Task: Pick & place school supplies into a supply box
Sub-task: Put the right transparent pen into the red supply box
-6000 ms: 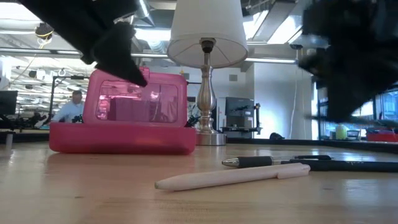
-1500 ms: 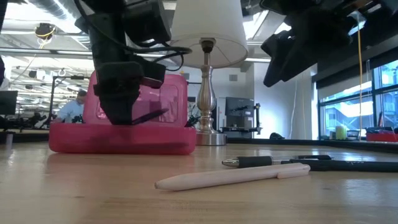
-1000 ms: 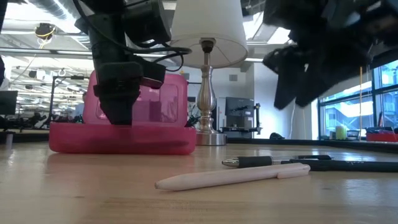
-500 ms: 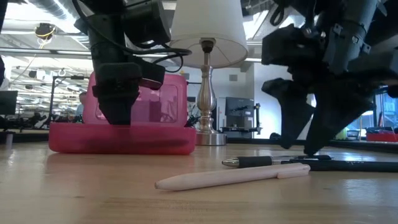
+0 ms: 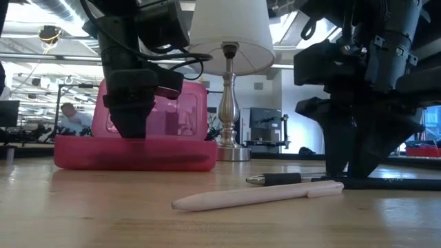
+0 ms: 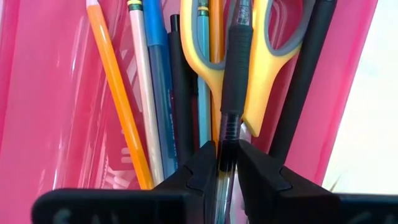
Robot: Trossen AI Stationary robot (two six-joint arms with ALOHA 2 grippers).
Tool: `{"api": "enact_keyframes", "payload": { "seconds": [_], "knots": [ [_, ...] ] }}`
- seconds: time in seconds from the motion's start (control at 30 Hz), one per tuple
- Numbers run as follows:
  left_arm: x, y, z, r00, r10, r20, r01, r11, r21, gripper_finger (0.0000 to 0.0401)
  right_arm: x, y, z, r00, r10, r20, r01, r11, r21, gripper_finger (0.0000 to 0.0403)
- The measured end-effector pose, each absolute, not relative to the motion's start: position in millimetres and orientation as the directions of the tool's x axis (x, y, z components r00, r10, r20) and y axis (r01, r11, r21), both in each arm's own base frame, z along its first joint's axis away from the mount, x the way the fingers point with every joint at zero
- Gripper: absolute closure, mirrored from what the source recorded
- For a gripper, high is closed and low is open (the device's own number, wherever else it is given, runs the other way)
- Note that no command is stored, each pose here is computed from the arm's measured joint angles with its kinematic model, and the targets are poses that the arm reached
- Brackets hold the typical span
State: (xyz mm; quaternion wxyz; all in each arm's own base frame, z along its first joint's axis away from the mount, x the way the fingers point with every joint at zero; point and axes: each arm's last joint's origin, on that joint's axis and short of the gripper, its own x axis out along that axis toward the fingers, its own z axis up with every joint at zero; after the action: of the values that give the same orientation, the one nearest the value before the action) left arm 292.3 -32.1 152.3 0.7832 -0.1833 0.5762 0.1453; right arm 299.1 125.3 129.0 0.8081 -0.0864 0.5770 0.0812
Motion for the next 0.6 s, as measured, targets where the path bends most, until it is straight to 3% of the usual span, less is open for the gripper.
{"api": "enact_keyframes", "payload": {
  "seconds": [0.33, 0.6],
  "knots": [
    [295.5, -32.1, 155.4, 0.313, 0.015, -0.950, -0.396, 0.911, -0.117, 0.0350, 298.8, 125.0, 128.5, 0.319, 0.027, -0.947, -0.227, 0.973, -0.049, 0.0364],
    [306.3, -39.0, 169.8, 0.368, 0.002, -0.930, -0.322, 0.939, -0.125, 0.0352, 297.5, 124.3, 131.2, 0.322, 0.028, -0.946, -0.224, 0.973, -0.047, 0.0361]
  ]
}}
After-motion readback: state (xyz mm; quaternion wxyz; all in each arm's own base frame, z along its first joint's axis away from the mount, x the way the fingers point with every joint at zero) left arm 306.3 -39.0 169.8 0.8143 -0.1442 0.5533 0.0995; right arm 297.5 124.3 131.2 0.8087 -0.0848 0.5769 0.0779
